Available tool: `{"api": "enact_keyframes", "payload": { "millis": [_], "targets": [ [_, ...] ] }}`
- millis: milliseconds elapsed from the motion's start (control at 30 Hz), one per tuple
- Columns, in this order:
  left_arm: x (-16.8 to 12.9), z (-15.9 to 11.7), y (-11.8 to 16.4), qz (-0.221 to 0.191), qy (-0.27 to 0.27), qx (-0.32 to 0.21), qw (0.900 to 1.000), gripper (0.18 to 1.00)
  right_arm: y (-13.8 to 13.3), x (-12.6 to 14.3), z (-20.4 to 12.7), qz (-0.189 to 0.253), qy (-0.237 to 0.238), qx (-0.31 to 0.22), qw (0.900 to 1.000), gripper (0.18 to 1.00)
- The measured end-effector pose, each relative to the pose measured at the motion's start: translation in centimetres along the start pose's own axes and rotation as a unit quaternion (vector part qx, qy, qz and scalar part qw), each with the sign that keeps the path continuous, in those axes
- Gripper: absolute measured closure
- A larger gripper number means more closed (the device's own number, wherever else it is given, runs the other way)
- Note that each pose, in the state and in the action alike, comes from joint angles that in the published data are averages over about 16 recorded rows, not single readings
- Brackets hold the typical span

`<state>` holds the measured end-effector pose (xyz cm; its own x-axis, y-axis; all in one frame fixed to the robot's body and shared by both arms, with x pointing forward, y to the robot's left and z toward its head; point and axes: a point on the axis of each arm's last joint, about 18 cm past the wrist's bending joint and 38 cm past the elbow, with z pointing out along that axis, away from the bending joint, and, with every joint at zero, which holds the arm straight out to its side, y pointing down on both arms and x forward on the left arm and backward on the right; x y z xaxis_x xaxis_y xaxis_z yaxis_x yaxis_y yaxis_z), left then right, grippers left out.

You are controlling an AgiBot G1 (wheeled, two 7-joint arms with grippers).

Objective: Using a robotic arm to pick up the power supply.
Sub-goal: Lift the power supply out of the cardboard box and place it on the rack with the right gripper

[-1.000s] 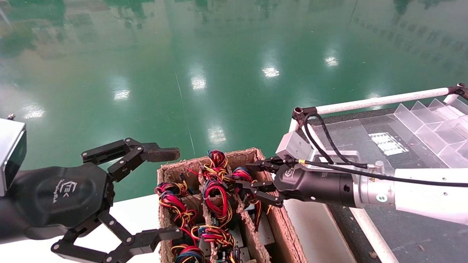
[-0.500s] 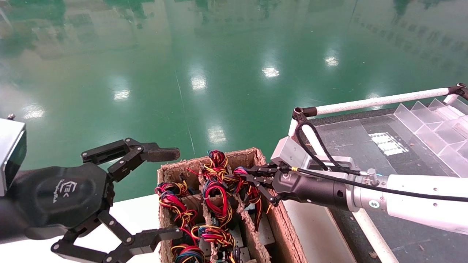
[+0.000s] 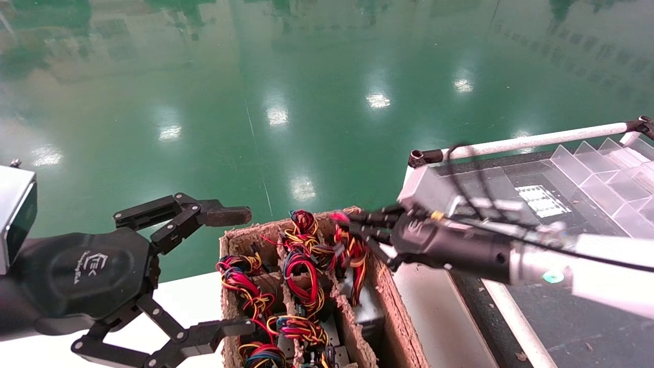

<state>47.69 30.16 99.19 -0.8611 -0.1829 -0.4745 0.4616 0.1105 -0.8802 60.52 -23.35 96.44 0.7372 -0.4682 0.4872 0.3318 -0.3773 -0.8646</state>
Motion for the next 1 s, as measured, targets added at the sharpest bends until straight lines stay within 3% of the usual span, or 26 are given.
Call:
{"api": "enact_keyframes", "payload": {
  "millis": [367, 667, 1000],
  "targets": [
    [0.0, 0.0, 0.0, 0.0, 0.0, 0.0, 1.0, 0.184, -5.4, 2.2, -4.7, -0.001, 0.014, 0.088, 0.996, 0.949],
    [0.0, 0.0, 0.0, 0.0, 0.0, 0.0, 1.0, 0.184, -10.0, 5.2, -9.1, -0.033, 0.048, 0.154, 0.986, 0.949],
    [0.0, 0.0, 0.0, 0.0, 0.0, 0.0, 1.0, 0.184, -11.7, 9.7, -12.6, -0.078, 0.118, 0.177, 0.974, 0.949]
  ]
}}
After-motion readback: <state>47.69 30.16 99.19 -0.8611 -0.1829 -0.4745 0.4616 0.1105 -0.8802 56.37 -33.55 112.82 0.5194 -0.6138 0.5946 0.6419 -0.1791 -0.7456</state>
